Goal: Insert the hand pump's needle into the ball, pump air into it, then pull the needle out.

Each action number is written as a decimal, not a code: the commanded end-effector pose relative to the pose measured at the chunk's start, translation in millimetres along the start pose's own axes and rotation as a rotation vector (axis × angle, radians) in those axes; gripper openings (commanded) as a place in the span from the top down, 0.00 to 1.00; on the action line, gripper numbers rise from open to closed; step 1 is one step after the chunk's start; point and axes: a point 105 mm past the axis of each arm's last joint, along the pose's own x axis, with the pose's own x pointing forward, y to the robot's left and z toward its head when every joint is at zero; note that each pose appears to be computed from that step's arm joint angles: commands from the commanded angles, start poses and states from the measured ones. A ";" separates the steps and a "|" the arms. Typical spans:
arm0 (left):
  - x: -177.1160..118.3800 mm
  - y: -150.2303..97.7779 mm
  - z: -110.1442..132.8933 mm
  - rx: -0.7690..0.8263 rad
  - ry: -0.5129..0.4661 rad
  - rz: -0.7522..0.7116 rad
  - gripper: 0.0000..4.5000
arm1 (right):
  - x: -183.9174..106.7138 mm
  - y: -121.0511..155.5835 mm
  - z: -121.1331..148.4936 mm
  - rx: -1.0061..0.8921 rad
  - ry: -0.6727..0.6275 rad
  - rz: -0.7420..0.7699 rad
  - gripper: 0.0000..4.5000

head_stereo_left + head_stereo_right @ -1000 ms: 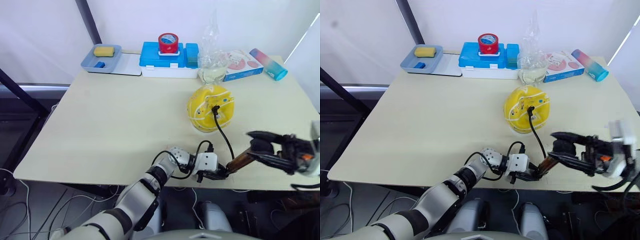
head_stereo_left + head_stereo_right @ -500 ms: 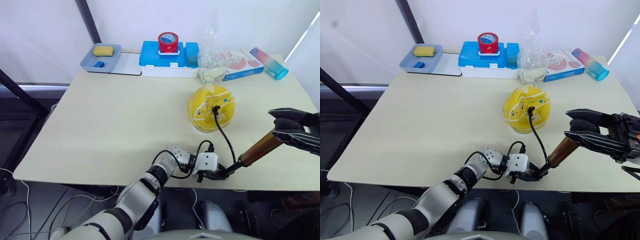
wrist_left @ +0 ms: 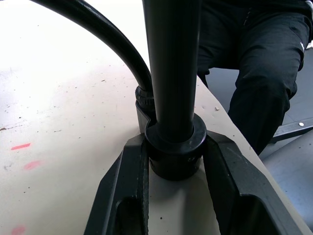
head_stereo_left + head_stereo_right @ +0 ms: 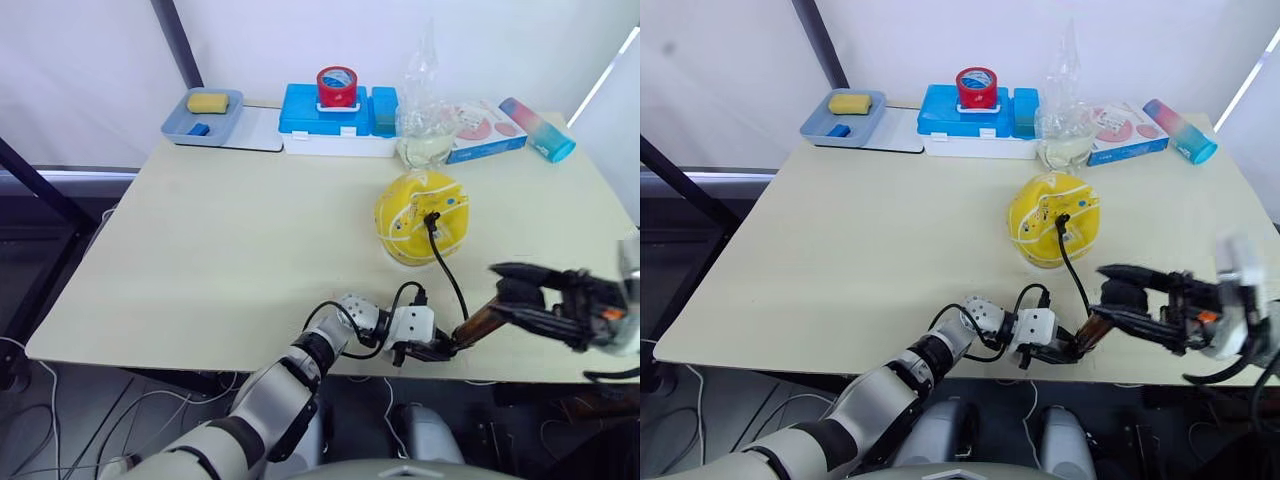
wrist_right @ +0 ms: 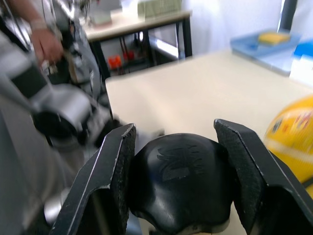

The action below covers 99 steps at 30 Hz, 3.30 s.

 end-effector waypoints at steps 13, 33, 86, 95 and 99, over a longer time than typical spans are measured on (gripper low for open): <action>6.4 -32.4 -20.5 -0.061 0.059 -0.135 0.76 | -5.8 -0.6 2.2 -0.071 -0.076 -0.011 0.55; 5.1 -36.6 -24.1 -0.031 0.085 -0.164 0.76 | -44.9 3.0 116.0 -0.075 -0.154 -0.011 0.55; 3.5 -33.3 -26.5 -0.076 0.097 -0.157 0.76 | -34.3 -5.8 79.4 -0.057 -0.048 -0.041 0.55; 8.1 -23.1 -17.9 -0.055 0.067 -0.096 0.76 | -19.8 -4.9 -15.7 0.086 0.070 -0.034 0.55; 9.5 -22.5 -16.6 -0.059 0.063 -0.093 0.76 | -14.5 -6.3 -42.2 0.094 0.100 -0.045 0.55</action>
